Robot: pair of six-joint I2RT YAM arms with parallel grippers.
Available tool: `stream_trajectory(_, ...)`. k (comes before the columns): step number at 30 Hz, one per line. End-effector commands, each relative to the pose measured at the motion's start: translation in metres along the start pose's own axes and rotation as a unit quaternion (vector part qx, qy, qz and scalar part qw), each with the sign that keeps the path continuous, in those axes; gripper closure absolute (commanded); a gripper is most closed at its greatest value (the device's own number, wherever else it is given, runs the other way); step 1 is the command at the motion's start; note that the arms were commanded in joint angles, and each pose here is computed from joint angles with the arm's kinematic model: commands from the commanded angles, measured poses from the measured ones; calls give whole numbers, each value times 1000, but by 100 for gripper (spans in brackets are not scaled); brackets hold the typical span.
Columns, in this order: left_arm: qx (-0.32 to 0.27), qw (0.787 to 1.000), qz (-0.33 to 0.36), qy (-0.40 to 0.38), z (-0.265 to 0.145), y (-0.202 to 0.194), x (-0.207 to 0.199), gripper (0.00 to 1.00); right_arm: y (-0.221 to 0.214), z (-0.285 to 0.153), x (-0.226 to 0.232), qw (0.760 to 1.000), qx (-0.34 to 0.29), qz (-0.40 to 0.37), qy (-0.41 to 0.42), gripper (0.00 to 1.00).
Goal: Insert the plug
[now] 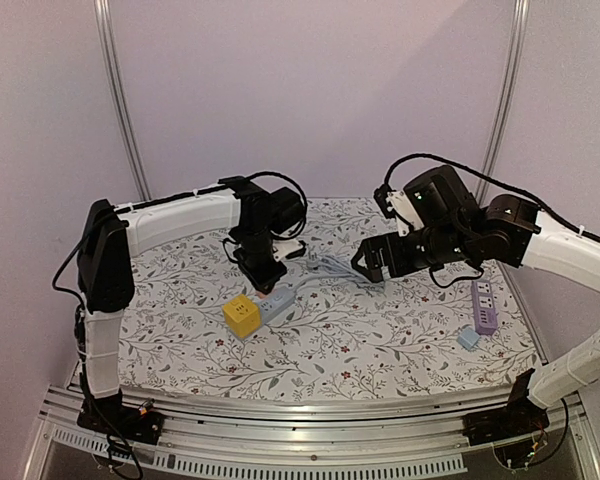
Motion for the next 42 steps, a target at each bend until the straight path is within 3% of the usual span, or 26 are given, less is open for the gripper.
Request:
stream_trajectory(1, -6, 1000, -11, -7, 3, 3, 3, 100, 0, 2, 0, 1000, 2, 1, 2, 1)
stream_trajectory(42, 30, 999, -23, -25, 40, -6, 4, 100, -4, 8, -1, 1000, 24, -8, -10, 1)
Point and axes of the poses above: each gripper's point midway between its finger pads, its own z axis out along the fingers, its own x axis along the line the jaws close on, y = z × x, the point moved 7 cm from there along -z, back along the fingers, and after that the axes turned 6 degrees about z, right-handed, at the moved point
